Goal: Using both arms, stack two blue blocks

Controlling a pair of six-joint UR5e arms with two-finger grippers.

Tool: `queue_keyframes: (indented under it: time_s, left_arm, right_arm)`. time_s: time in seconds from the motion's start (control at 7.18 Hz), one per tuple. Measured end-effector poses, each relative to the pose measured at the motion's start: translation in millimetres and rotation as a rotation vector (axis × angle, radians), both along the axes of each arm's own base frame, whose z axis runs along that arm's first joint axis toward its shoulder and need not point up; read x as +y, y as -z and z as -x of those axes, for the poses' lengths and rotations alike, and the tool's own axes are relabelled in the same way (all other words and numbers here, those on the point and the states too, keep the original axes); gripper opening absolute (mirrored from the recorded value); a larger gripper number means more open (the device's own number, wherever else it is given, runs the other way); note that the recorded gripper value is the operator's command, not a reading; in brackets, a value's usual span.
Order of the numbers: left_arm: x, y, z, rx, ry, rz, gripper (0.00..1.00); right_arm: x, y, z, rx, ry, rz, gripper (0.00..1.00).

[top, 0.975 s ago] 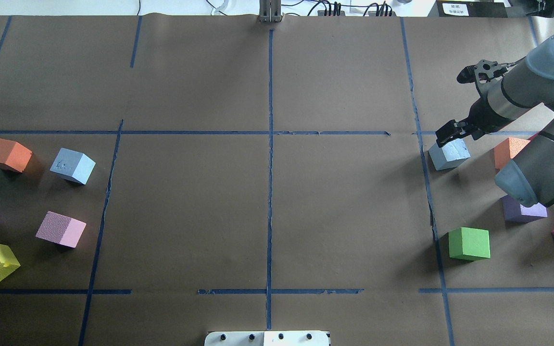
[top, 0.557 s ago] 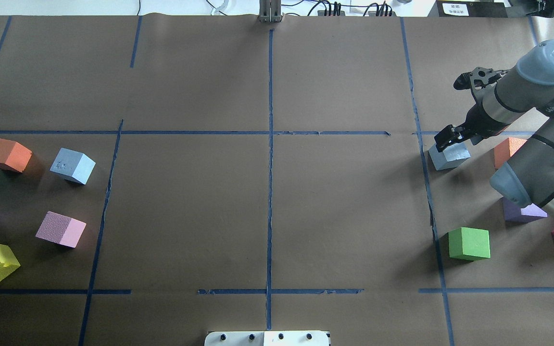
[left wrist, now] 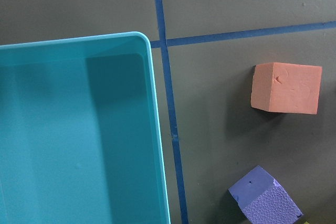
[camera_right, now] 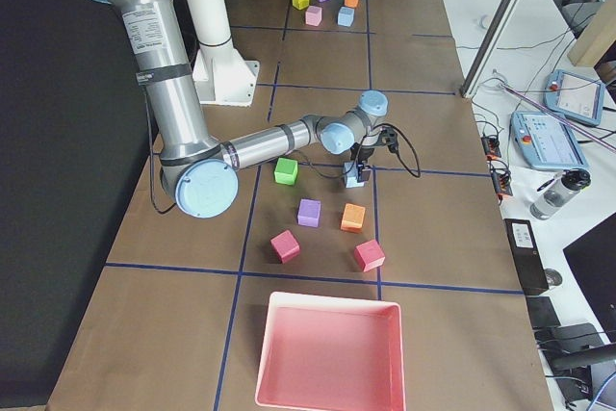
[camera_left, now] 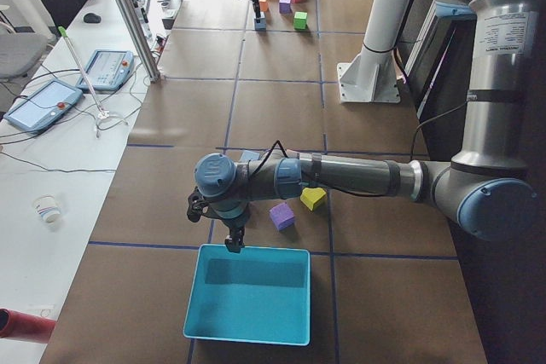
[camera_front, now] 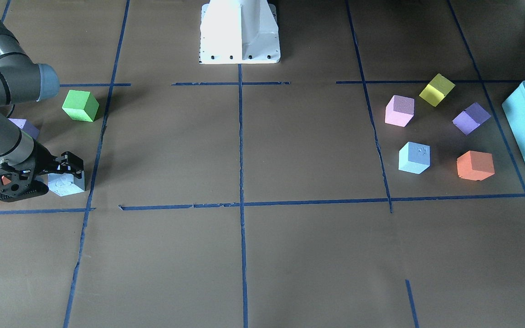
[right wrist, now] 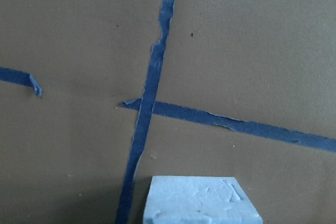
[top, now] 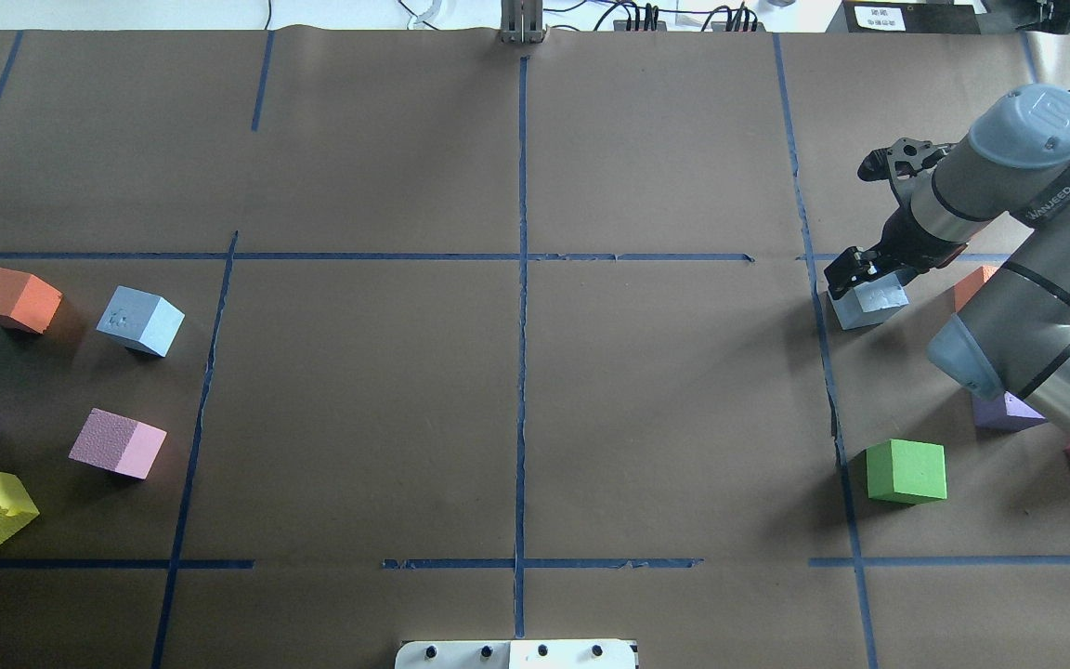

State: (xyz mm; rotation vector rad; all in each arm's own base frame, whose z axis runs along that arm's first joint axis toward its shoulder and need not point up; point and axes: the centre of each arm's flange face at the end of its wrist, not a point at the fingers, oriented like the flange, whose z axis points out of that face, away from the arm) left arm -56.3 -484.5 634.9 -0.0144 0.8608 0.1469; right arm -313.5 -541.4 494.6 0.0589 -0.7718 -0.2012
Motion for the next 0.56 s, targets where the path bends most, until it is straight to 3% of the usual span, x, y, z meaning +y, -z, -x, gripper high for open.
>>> queue_keyframes:
  time_s: [0.28, 0.42, 0.56]
  left_arm:
    - [0.0, 1.2, 0.0, 0.000, 0.000, -0.001, 1.00]
    - [0.0, 2.5, 0.2, 0.000, 0.001, -0.002, 1.00]
    - [0.1, 3.6, 0.4, 0.000, 0.001, -0.003, 1.00]
  right_arm:
    - [-0.1, -4.9, 2.5, 0.006, 0.003, 0.010, 0.97]
    - [-0.1, -7.8, 3.1, 0.009, 0.004, 0.015, 0.47]
    - [-0.1, -7.9, 2.9, 0.007, 0.004, 0.017, 0.17]
